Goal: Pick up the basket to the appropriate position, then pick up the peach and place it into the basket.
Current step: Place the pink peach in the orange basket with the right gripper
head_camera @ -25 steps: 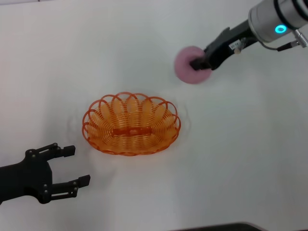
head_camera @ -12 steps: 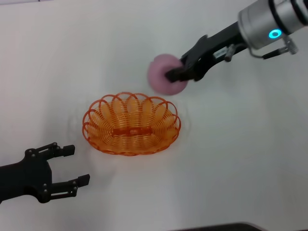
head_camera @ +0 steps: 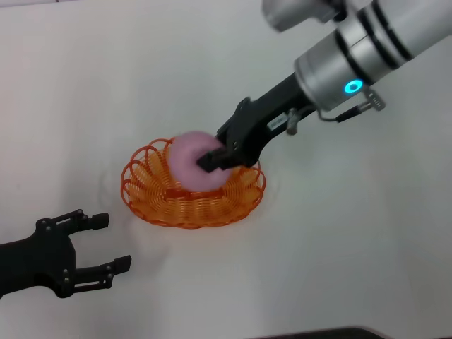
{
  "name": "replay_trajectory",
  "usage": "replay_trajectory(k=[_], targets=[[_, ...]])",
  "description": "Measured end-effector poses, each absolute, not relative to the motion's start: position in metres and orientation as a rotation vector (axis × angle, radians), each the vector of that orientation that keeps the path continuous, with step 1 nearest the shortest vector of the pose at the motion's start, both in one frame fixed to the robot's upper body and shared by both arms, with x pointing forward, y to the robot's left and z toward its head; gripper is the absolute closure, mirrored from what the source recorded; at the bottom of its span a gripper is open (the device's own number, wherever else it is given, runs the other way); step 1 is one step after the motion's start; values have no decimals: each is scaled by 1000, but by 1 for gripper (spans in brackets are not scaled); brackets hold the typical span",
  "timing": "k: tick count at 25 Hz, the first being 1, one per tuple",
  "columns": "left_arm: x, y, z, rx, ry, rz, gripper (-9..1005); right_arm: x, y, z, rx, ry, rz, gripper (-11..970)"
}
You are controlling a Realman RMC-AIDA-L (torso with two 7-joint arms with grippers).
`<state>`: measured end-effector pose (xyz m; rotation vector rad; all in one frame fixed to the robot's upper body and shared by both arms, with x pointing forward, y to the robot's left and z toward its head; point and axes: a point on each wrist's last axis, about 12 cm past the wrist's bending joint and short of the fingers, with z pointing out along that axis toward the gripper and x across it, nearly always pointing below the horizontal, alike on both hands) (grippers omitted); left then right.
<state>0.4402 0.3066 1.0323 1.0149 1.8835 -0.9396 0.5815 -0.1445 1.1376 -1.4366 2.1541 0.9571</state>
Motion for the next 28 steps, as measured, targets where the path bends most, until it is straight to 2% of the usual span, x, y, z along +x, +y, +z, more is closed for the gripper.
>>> replay_trajectory(k=[7, 23, 25, 28], targets=[[440, 306, 1033, 1017, 1881, -942, 142, 584, -135, 1121, -1460, 2188, 904, 802], [440, 307, 1033, 1013, 1882, -938, 143, 584, -137, 1113, -1428, 2203, 876, 802], [440, 307, 1033, 1012, 1883, -937, 143, 584, -137, 1112, -1419, 2203, 871, 626], [440, 307, 1033, 1011, 1883, -937, 143, 584, -138, 1112, -1417, 2203, 868, 503]])
